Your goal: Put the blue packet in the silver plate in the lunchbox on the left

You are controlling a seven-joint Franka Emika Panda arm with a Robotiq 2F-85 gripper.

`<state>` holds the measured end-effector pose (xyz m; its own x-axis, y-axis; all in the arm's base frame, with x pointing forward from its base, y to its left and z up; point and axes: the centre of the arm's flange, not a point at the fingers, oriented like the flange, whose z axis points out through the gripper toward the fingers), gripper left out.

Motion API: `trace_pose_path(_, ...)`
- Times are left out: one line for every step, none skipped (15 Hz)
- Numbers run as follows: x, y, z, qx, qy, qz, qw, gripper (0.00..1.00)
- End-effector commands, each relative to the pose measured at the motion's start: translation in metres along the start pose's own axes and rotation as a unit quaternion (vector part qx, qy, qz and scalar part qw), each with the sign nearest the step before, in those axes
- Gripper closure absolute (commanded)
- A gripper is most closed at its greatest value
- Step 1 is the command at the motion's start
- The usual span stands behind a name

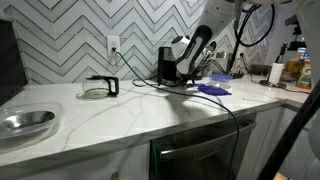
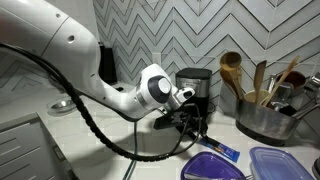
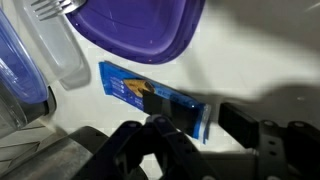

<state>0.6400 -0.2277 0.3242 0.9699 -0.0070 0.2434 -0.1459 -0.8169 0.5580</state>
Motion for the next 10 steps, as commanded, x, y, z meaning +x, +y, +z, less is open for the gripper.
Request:
trace_pose_path(0.0039,-0.0042,0.0134,0.002,-0.018,-0.007,0.9998,0.55)
trace_pose_path(0.0038,-0.0043,0.0140,0.002,-0.018,-0.008,0.9998,0.54)
trace_pose_path(0.0034,-0.0049,0.0147,0.002,-0.019,-0.009,0.9998,0.63)
trace_pose_path(0.0034,-0.0052,0.0151,0.002,-0.019,-0.009,0.9998,0.62)
trace_pose_path(0.0033,-0.0055,0.0152,0.001,-0.019,-0.010,0.9998,0.64)
trace_pose_path(0.0030,-0.0059,0.0158,0.001,-0.020,-0.011,0.9997,0.70)
trace_pose_path(0.0029,-0.0060,0.0158,0.001,-0.019,-0.011,0.9997,0.67)
trace_pose_path(0.0027,-0.0060,0.0157,0.001,-0.019,-0.012,0.9997,0.70)
trace_pose_path(0.0026,-0.0059,0.0157,0.000,-0.019,-0.013,0.9997,0.71)
trace_pose_path(0.0025,-0.0059,0.0155,0.000,-0.018,-0.014,0.9997,0.72)
